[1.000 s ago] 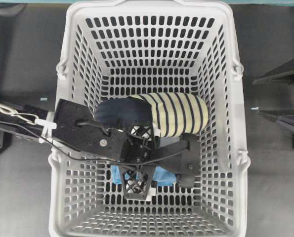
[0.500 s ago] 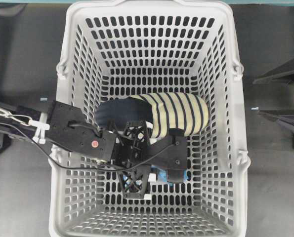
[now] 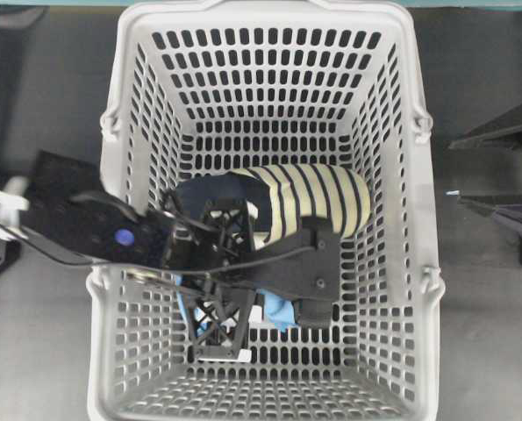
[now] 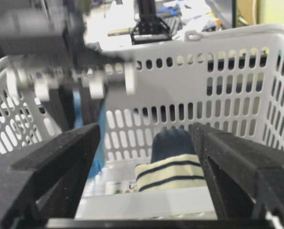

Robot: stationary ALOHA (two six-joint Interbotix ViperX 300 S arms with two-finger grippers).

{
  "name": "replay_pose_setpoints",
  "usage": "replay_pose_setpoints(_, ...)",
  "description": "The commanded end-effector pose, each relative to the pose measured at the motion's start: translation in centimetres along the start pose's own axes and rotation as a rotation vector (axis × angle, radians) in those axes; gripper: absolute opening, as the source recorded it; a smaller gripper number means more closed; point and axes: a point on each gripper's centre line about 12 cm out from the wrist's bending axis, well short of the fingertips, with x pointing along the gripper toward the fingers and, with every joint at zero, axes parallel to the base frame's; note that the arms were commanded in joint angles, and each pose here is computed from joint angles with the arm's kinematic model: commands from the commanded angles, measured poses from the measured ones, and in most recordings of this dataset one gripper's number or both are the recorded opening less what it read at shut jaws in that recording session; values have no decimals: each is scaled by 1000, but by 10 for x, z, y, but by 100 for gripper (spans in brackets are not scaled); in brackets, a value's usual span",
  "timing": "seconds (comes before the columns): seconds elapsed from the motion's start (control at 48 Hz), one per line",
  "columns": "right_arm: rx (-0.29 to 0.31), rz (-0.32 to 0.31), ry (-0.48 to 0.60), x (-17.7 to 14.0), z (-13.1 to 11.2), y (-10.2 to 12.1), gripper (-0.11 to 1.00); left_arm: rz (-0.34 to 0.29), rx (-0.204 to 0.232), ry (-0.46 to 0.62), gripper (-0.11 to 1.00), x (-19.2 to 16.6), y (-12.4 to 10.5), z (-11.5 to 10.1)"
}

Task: Pick up the blue cloth from the shopping basket with the left arm.
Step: 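Close the left gripper on the folded light-blue cloth, then lift the blue cloth upward out of the basket with the left gripper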

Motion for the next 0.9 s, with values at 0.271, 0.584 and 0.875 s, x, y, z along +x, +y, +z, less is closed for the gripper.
replay_pose_setpoints(0.271,5,0,-15,1,4,0,75,-15,89,-194,18,-115,-4,55)
replay_pose_setpoints(0.584,5,0,-17,1,4,0,75,1,95,-209,18,-120,6,58)
replay_pose_setpoints(0.875,5,1,-15,1,4,0,75,3,90,-211,18,-119,8,58)
